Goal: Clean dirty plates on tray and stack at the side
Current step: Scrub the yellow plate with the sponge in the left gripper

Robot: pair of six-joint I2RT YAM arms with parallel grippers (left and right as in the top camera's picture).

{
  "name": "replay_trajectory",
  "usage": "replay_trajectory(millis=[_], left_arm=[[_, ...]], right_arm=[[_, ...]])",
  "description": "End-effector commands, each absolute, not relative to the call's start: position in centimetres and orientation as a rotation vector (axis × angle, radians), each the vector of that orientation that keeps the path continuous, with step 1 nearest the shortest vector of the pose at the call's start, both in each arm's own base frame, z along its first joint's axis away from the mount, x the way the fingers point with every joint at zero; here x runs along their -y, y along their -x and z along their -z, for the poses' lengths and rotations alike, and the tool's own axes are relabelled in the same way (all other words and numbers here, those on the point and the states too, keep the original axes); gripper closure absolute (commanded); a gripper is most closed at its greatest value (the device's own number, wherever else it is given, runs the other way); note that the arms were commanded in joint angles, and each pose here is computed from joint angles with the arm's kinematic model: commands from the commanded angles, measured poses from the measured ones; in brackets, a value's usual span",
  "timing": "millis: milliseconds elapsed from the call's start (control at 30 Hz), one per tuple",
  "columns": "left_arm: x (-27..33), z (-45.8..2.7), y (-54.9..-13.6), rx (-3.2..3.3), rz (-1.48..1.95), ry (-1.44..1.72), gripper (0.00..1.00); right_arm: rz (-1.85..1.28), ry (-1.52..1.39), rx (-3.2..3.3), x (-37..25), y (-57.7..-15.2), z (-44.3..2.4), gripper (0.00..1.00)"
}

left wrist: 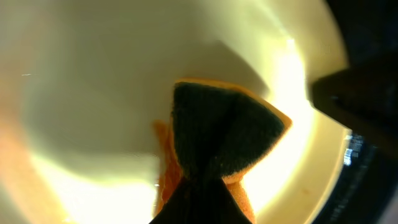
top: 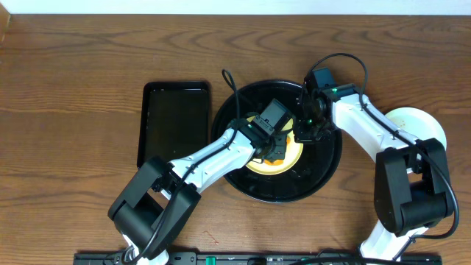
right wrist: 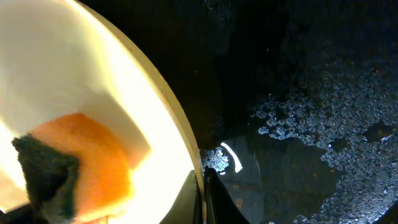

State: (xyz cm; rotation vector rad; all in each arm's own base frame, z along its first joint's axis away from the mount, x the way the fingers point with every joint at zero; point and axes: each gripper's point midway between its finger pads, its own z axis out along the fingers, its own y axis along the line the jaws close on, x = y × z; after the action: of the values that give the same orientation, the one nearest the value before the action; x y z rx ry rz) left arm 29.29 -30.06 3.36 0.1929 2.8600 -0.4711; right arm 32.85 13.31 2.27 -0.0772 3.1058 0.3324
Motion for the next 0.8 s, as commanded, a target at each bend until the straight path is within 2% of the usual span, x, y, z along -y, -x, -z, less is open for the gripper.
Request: replay_trajectory(millis=[0,200,333,467,600,767], left_arm=[[28.1,-2.5,-30.1,-2.851,0.310,-0.152,0.93],[25.5,-2.2,-30.5,-2.833,0.121,-0.150,0.92],[25.0,-2.7,-31.0,-2.822,0.115,-0.188,0.92],[25.5,-5.1,-31.5,-2.772,0.194,-0.186,0.92],[28.1,-7.4,-30.8,-2.746,0.422,-0.266,0.93],[28.6,-6.8,-30.4,-2.802,0.493,-0.065,0.93]], right_arm=[[-0.322,0.068,-3.131,-13.4,-32.3,-1.7,0.99],[-0.321,0.068,-3.133,-13.4,-32.3,-1.7,0.99],[-0.321,0.068,-3.135,-13.4,-32.2,-1.7,0.99],[-0.321,0.068,-3.134,-13.4,-32.2,-1.7,0.99],[-0.321,0.068,-3.134,-13.4,-32.2,-1.7,0.99],[-0.321,0.068,-3.135,-13.4,-32.2,-1.7,0.99]])
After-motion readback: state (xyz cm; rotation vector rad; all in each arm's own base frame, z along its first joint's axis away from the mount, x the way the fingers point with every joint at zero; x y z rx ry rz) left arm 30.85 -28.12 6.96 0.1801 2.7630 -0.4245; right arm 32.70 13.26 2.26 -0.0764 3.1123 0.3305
